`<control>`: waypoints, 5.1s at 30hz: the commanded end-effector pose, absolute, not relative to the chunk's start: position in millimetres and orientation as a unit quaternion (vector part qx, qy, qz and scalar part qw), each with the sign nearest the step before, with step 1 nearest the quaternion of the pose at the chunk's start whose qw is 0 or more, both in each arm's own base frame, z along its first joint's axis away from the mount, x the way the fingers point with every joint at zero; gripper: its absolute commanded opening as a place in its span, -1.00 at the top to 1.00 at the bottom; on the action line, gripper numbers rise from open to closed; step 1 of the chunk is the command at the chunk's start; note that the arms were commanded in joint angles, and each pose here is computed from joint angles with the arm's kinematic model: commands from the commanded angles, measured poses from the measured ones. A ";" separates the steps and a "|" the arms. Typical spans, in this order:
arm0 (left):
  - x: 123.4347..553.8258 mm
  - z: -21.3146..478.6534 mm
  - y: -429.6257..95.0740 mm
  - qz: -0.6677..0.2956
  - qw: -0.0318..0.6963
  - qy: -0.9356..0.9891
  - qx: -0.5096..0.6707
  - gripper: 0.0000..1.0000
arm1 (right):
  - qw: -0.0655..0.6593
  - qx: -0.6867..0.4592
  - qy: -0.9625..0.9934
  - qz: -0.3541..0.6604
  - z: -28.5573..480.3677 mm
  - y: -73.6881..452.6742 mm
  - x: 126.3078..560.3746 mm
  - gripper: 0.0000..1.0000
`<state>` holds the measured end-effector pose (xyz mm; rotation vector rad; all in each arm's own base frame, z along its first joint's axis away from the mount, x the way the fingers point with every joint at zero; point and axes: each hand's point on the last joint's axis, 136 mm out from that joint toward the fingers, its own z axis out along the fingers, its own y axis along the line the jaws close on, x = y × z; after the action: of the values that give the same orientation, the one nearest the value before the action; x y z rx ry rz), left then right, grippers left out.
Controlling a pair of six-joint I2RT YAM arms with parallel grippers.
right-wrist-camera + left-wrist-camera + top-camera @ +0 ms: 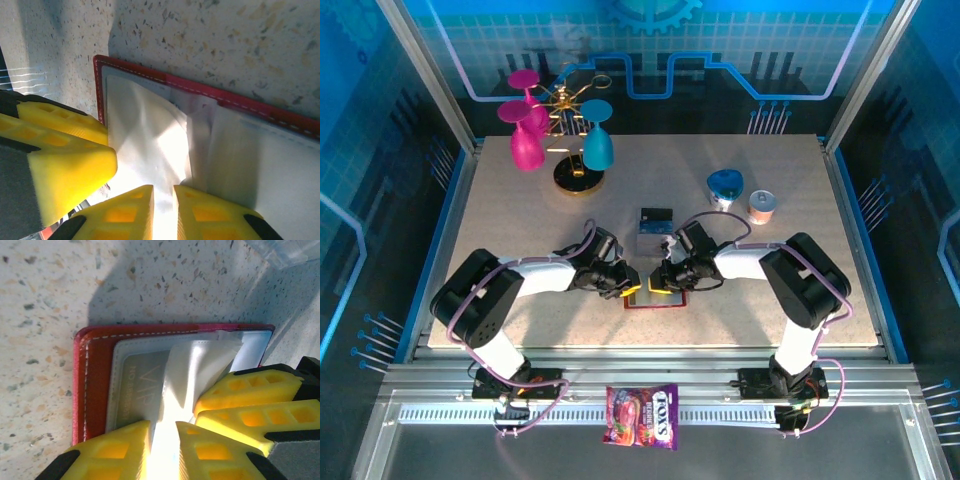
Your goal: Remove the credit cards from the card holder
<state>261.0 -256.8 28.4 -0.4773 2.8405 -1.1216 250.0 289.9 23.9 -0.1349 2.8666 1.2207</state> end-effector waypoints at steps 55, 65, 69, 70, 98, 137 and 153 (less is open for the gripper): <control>280.7 65.4 -334.2 -0.415 0.003 0.905 -0.091 -0.12 | 0.099 0.034 0.928 0.359 67.6 199.6 254.4 0.45; 278.0 58.1 -342.0 -0.418 -0.005 0.904 -0.089 -0.16 | 0.101 0.037 0.927 0.359 68.2 196.7 253.9 0.43; 278.0 55.4 -343.6 -0.419 -0.008 0.904 -0.090 -0.17 | 0.100 0.037 0.927 0.359 67.0 196.1 253.5 0.42; 278.1 54.9 -344.3 -0.419 -0.007 0.903 -0.089 -0.17 | 0.100 0.037 0.927 0.359 66.9 196.1 253.7 0.42; 274.5 64.0 -322.0 -0.414 0.023 0.904 -0.103 -0.16 | 0.074 0.022 0.919 0.387 65.5 222.3 258.8 0.44; 256.7 37.6 -251.7 -0.394 0.032 0.904 -0.161 0.48 | 0.008 -0.060 0.940 0.336 42.7 301.4 252.4 0.58; 251.9 30.4 -250.8 -0.389 0.020 0.907 -0.159 0.59 | -0.006 -0.075 0.947 0.312 35.4 305.1 248.6 0.53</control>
<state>258.0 -252.2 35.1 -0.5210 2.7884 -1.1980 252.4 303.8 39.2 -0.2027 2.9560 1.0280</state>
